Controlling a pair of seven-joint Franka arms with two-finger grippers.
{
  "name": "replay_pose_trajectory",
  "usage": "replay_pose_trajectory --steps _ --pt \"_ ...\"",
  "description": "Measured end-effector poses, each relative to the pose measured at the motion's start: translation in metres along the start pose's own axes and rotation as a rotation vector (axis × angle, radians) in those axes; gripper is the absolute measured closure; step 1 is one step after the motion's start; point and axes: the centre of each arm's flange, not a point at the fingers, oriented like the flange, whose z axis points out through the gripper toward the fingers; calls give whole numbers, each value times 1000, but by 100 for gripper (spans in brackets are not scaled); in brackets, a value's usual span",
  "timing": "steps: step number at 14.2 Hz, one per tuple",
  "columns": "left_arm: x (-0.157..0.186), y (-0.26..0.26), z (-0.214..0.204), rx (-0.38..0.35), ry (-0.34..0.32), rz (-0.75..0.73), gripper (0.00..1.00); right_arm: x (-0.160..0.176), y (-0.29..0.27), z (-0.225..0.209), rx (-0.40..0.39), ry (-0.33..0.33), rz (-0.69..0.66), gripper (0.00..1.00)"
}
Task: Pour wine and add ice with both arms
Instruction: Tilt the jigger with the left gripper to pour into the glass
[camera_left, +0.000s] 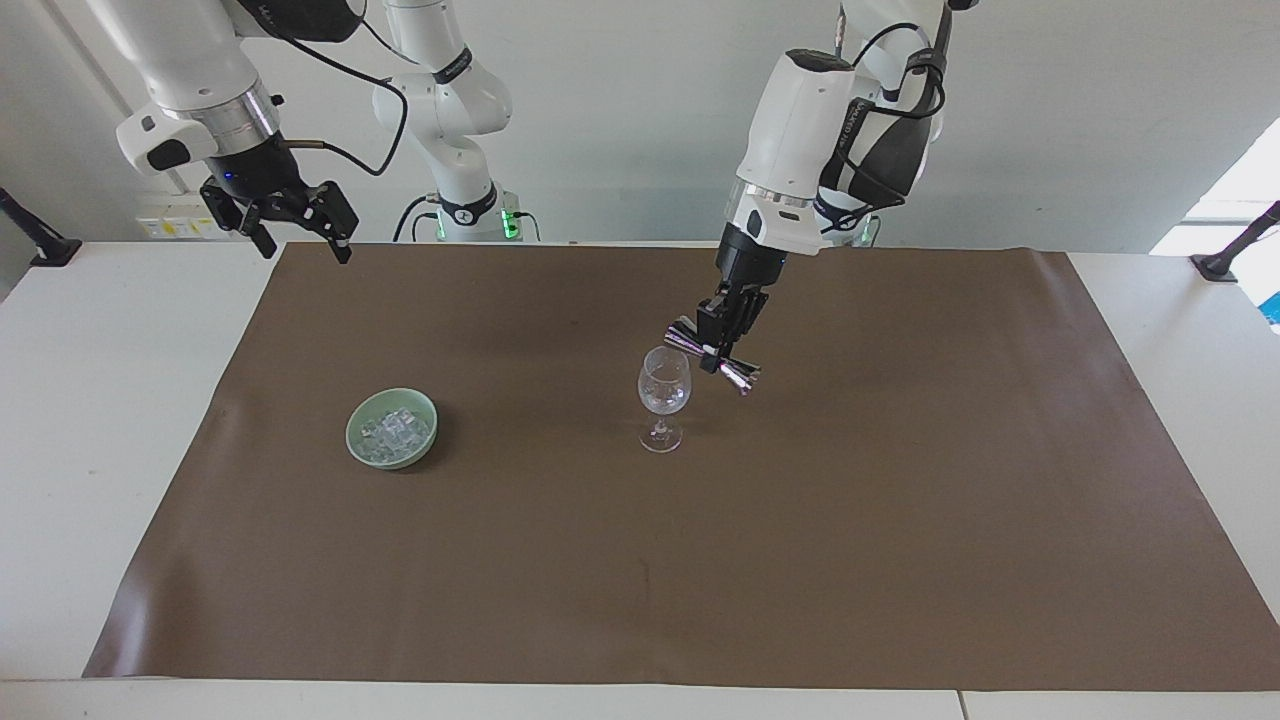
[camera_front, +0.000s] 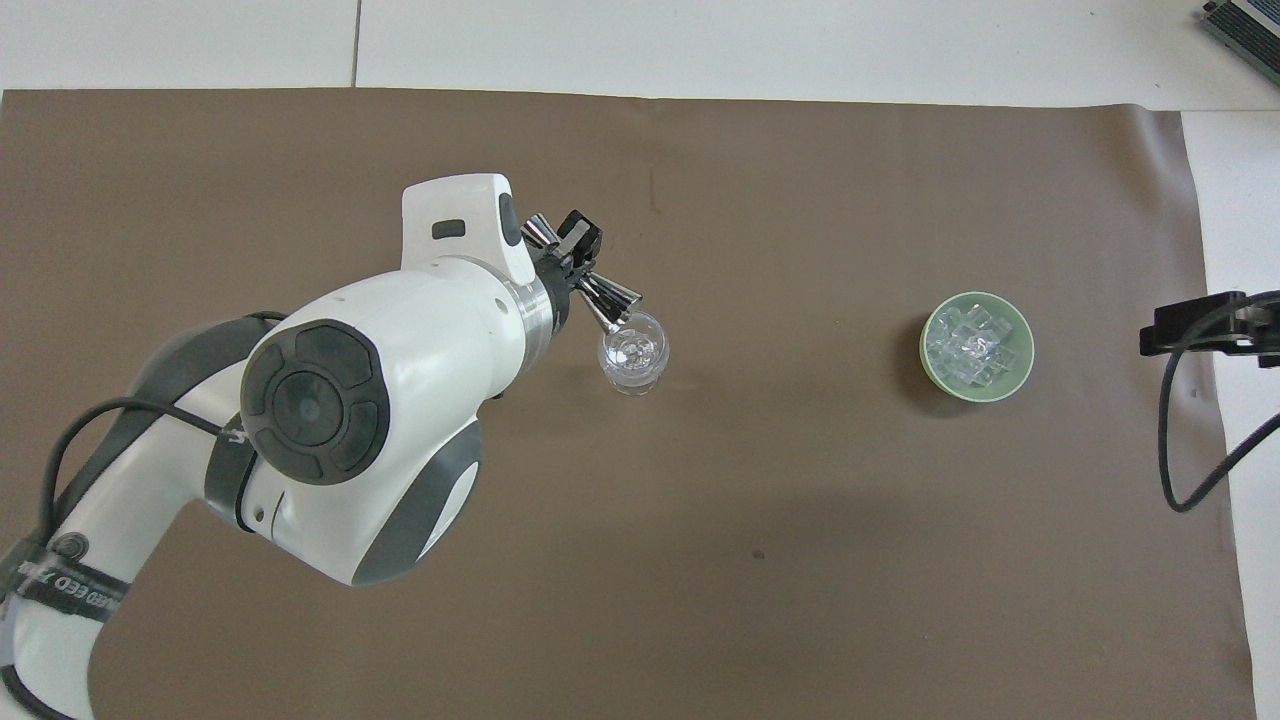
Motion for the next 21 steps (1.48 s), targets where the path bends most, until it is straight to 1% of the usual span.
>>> replay_pose_trajectory --steps 8,11,15,18,21 --pt "-8 6 -4 -6 34 60 79 -1 1 1 0 -7 2 0" --pt "-13 7 -4 0 72 115 79 -1 3 1 -1 -14 6 0" --pt "-19 8 -4 1 88 149 79 -1 6 1 0 -14 11 0" --pt "-21 8 -5 4 116 188 79 -1 5 1 0 -14 9 0" --pt "-26 9 -5 3 118 201 79 -1 3 1 0 -14 6 0"
